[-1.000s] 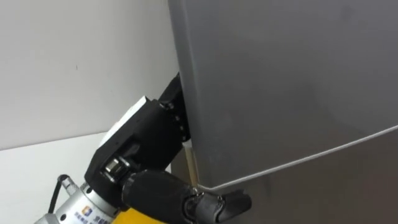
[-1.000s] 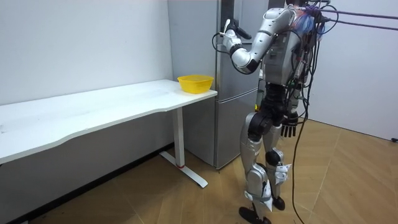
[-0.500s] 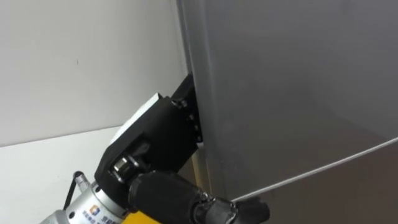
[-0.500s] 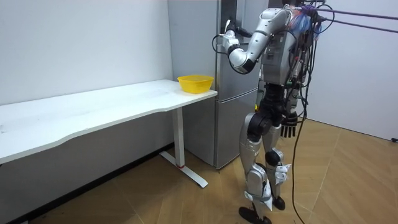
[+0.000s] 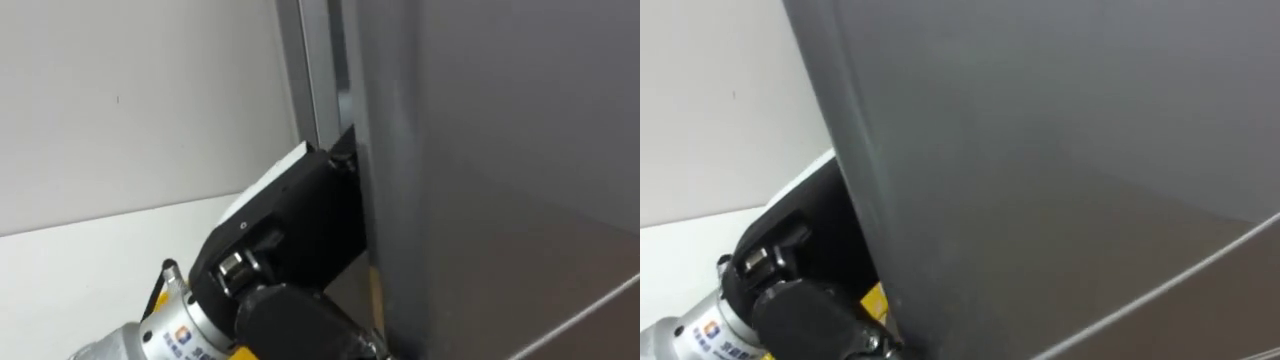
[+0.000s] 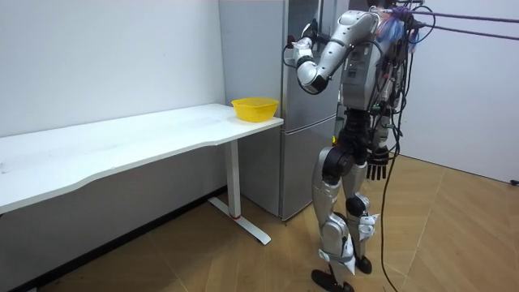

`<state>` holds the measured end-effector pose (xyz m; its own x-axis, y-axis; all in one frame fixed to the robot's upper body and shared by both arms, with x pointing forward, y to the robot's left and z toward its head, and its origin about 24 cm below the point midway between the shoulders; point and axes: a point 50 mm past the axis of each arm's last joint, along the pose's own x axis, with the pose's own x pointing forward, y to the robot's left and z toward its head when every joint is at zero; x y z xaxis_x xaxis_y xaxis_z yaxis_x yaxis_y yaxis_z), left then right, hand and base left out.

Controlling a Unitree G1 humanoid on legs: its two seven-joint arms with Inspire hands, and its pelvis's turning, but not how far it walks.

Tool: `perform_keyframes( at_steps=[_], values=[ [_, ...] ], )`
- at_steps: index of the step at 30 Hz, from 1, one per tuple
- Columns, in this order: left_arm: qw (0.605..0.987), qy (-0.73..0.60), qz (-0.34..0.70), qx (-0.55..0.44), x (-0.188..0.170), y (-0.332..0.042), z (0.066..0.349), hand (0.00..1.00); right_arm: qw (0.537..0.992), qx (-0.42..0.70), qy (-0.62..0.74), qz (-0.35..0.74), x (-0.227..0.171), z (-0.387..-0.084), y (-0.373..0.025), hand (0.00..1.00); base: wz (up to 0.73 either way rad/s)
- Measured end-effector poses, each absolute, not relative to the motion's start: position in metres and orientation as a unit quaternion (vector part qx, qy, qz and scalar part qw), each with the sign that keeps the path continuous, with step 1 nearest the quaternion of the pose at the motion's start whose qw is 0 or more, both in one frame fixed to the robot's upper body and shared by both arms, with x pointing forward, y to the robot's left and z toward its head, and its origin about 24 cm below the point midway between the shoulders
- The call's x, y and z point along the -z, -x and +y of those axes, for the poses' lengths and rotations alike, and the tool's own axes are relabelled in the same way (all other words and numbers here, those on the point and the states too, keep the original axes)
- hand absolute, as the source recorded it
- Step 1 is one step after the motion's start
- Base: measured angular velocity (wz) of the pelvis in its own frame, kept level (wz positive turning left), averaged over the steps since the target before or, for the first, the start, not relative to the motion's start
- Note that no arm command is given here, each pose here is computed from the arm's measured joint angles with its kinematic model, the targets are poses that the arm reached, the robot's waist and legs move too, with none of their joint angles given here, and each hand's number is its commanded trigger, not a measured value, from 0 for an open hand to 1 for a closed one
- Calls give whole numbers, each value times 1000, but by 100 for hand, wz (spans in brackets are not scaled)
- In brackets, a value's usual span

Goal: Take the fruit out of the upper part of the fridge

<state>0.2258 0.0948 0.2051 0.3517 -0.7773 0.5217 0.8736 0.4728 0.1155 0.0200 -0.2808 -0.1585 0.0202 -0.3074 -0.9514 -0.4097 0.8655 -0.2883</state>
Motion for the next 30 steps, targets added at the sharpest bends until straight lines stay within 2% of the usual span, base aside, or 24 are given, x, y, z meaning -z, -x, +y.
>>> perform_keyframes(
  at_steps=[17,30],
  values=[
    [774,131,-253,565,-202,-216,71,0,668,-47,272,691,159,-280,-28,0,-2],
    [710,127,-243,649,-207,-203,38,0,670,-54,266,691,159,-279,-31,0,-6]
  ],
)
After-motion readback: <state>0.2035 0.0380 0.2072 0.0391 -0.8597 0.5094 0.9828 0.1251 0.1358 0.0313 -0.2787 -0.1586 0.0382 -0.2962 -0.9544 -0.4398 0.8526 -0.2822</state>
